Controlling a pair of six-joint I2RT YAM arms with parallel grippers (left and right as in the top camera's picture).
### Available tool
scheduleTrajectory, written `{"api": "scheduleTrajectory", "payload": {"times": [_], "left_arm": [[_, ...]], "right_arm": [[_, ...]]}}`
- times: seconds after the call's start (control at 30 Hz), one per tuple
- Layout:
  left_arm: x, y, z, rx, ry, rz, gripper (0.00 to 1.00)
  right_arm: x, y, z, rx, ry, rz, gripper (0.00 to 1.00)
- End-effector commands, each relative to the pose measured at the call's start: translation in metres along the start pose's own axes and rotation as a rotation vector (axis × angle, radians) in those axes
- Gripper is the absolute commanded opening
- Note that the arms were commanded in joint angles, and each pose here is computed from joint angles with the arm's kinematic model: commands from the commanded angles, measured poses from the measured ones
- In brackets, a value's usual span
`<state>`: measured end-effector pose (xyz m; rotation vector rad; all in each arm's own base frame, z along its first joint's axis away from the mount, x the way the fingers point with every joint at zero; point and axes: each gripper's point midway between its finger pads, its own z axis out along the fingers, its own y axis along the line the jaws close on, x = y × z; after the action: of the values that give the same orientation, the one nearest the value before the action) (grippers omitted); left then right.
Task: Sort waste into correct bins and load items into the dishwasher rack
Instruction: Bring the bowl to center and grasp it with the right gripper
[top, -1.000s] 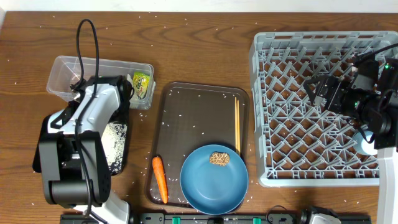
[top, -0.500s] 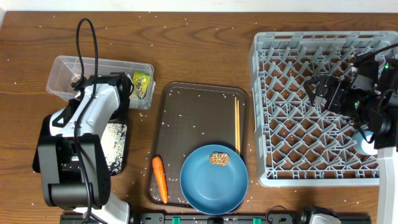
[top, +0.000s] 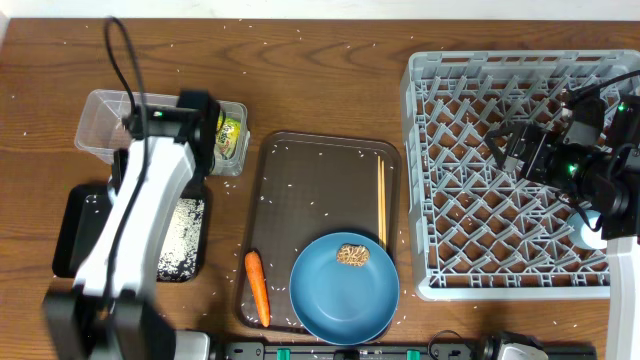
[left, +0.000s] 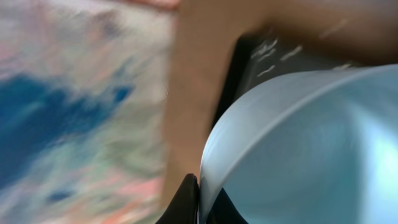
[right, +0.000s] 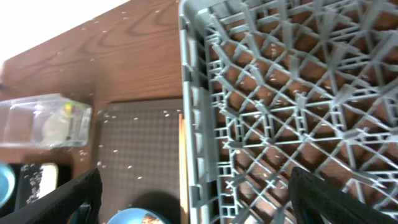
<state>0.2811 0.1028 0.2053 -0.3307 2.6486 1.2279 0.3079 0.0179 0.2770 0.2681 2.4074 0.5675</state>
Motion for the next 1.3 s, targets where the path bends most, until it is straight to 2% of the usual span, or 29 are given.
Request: {"api": "scheduleTrajectory", "payload": {"times": [0.0,0.1,0.2,0.27,0.47,0.6,0.7,0.83,0.87,1.0,1.07,1.27], "left_arm": [[-0.015,-0.034,-0.068,0.462,-0.141,-0.019,0.06],[-0.027,-0.056,-0.126,0.756,-0.294,-0.045,0.06],[-0.037,-0.072,-0.187,0.999,-0.466,-0.001,0.06],[-0.039,-0.082,-0.218,1.105,-0.550,0.048,0.06],[-0.025,-0.104,-0.251,1.177,-0.599,0.149,0.06],[-0.018,-0.111,-0.265,1.201,-0.624,0.183,0.06],[-0.018,-0.113,-0.269,1.210,-0.635,0.191,0.06],[-0.016,-0.115,-0.277,1.224,-0.655,0.201,0.06],[-0.015,-0.116,-0.279,1.227,-0.659,0.205,0.06],[-0.016,-0.117,-0.284,1.236,-0.674,0.207,0.06],[-0.018,-0.116,-0.286,1.240,-0.686,0.200,0.06],[-0.022,-0.116,-0.292,1.253,-0.709,0.190,0.06]], "right_arm": [[0.002,0.035,-0.003,-0.185,0.018,-0.035,0.88],[0.001,0.059,-0.007,-0.308,0.018,-0.067,0.76],[0.005,0.078,-0.004,-0.351,0.027,-0.114,0.77],[0.013,0.101,-0.001,-0.400,0.046,-0.178,0.77],[0.035,0.162,0.004,-0.503,0.050,-0.374,0.78],[0.046,0.172,0.017,-0.415,0.042,-0.428,0.78],[0.058,0.186,0.024,-0.430,0.062,-0.467,0.78],[0.060,0.181,0.046,-0.315,0.060,-0.465,0.71],[0.060,0.180,0.050,-0.300,0.060,-0.470,0.67],[0.065,0.183,0.068,-0.283,0.085,-0.464,0.42],[0.062,0.176,0.076,-0.234,0.082,-0.439,0.26],[0.052,0.170,0.085,-0.175,0.042,-0.457,0.01]]}}
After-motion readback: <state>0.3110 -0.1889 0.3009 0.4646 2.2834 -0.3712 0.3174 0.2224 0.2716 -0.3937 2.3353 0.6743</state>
